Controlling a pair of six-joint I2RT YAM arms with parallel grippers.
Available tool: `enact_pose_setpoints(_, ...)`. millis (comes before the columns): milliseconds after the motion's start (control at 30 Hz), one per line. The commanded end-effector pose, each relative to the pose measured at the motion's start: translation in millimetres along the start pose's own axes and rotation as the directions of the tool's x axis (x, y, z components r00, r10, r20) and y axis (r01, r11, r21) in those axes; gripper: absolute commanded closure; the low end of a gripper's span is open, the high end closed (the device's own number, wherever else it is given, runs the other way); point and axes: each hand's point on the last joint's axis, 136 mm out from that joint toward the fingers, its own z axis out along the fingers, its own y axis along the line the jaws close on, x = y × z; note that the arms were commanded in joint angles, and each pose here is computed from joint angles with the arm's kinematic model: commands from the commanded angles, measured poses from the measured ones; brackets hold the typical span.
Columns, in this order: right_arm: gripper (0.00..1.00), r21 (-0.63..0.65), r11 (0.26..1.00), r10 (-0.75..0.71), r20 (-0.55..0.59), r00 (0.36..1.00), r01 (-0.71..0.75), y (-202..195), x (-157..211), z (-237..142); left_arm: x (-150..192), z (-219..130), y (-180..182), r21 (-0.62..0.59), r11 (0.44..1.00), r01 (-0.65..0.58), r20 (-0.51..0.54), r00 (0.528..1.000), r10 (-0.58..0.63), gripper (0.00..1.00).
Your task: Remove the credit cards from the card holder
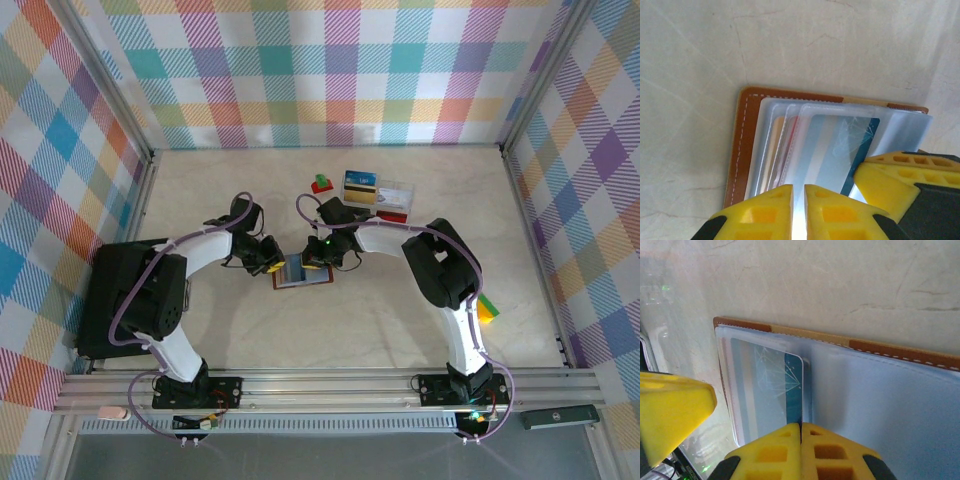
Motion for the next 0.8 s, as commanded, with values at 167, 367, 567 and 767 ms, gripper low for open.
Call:
enact_pose_setpoints(167,1.00,0.058,0.998,0.016,0.015,1.000,-0.017,-9.3,-0.2,-10.0,8.1,15.7,13.7,-0.061,0.998,-0.006,-0.050,0.999,0.003,0.87)
enact_pose_setpoints(367,1.00,0.074,0.997,0.020,0.049,0.999,-0.023,-11.8,-2.3,-16.6,8.7,15.3,20.5,-0.090,0.996,-0.003,-0.042,0.999,0.000,0.88)
enact_pose_setpoints(567,0.98,0.050,0.998,0.029,0.030,0.999,-0.030,-9.3,0.3,-13.2,6.3,12.1,15.5,-0.084,0.996,-0.015,-0.040,0.999,0.012,0.88)
enact_pose_setpoints(767,0.96,0.039,0.999,0.035,0.007,0.999,-0.036,-10.1,2.8,-9.4,-0.9,-14.9,-19.4,-0.006,0.997,-0.080,-0.021,0.997,0.079,0.84)
